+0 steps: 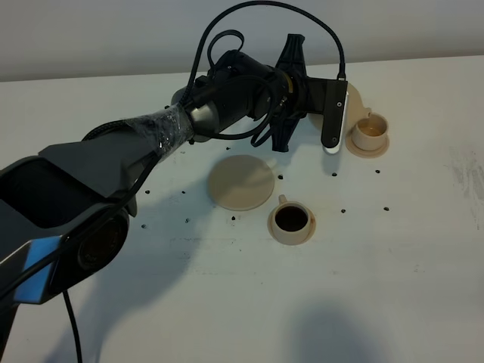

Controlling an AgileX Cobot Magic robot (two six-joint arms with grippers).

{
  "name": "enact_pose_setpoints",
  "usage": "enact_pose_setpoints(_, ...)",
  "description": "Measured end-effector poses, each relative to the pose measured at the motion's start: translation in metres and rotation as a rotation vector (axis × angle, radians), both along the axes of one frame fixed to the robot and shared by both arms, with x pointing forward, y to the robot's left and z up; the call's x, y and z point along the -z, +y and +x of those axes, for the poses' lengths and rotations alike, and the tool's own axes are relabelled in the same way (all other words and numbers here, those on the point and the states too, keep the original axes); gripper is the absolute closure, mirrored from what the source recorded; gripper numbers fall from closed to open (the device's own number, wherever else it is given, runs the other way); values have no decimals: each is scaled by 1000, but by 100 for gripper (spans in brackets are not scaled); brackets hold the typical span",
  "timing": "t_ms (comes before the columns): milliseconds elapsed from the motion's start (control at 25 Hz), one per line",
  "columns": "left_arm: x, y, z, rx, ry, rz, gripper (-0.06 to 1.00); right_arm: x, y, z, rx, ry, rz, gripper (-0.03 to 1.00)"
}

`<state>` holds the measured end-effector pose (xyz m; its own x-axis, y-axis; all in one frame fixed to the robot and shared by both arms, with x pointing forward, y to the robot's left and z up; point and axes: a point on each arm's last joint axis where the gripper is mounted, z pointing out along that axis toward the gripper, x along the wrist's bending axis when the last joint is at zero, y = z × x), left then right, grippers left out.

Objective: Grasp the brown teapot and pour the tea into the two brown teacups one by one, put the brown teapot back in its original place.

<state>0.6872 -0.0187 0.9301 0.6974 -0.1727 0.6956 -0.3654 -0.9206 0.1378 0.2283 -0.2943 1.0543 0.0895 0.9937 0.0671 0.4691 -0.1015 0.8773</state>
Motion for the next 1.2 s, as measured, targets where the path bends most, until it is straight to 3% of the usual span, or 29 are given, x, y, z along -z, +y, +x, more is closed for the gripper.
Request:
enact_pose_setpoints(560,-3,3,4,-23,-72,40,85,0,0,0,0,0,0,50)
enact_pose_setpoints(840,-7,-7,2,23,-132,38,85,0,0,0,0,0,0,50)
enact_pose_setpoints(1200,-9,-14,-2,76,-190,91,85,0,0,0,0,0,0,50)
